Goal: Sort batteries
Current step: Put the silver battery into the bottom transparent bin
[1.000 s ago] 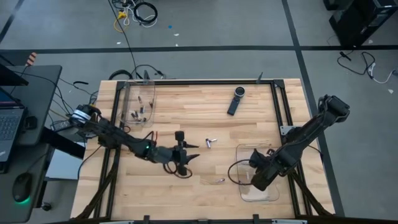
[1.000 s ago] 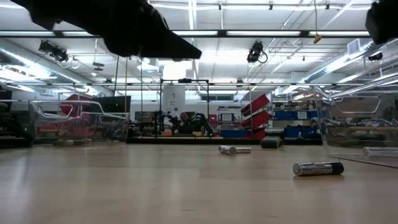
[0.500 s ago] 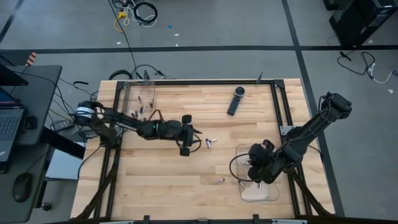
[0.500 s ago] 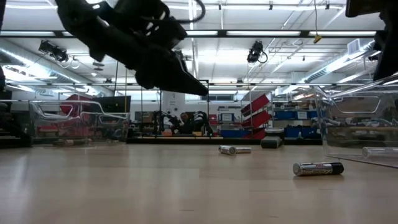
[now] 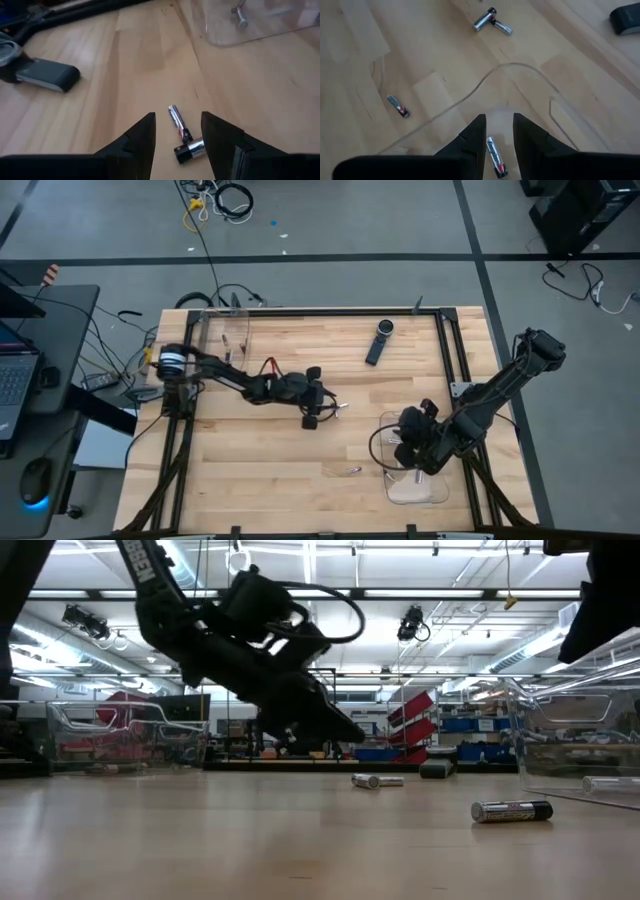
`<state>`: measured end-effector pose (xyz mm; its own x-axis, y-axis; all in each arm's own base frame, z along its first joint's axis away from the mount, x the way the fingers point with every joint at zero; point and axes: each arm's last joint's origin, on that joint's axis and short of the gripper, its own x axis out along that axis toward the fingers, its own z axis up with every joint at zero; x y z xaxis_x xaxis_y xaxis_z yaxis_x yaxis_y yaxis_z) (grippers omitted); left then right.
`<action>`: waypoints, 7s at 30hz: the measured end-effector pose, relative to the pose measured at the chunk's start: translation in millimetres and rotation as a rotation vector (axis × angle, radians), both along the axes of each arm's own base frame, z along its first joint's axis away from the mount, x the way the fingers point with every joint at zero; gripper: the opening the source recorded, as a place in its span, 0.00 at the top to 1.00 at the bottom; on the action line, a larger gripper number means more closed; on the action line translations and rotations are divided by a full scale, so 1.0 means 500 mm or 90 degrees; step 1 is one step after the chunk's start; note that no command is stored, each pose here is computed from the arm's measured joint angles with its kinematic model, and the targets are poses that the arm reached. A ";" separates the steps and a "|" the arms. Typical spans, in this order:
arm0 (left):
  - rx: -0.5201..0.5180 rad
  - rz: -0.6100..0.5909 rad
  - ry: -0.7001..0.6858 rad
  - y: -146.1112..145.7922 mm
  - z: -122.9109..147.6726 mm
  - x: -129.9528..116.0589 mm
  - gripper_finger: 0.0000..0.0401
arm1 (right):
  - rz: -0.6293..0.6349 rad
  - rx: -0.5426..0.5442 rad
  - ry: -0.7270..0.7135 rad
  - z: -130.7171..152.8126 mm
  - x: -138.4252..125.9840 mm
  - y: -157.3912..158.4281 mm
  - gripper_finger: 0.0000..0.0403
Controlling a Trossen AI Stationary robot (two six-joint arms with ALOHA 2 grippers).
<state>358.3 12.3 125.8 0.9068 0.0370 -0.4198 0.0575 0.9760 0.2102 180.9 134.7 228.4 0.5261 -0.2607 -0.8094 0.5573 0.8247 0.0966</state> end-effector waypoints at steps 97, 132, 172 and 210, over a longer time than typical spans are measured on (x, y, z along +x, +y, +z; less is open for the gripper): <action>0.061 -0.188 -0.205 -0.084 0.094 0.030 0.96 | 0.128 -0.238 -0.174 -0.025 0.157 0.009 0.56; 0.002 -0.146 -0.124 -0.086 0.072 0.027 0.52 | 0.138 -0.170 -0.182 0.014 0.134 -0.010 0.90; -0.028 -0.135 -0.093 -0.086 0.063 0.025 0.52 | -0.003 0.177 0.383 -0.060 0.020 -0.052 0.88; -0.060 -0.140 -0.059 -0.087 0.054 0.021 0.52 | 0.000 0.157 0.366 -0.058 0.024 -0.053 0.81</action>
<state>368.9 -31.2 152.9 0.9236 -0.2004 -0.3270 0.2547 0.9579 0.1324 192.7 108.0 199.4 -0.0108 -0.0303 -0.9995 0.5769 0.8162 -0.0310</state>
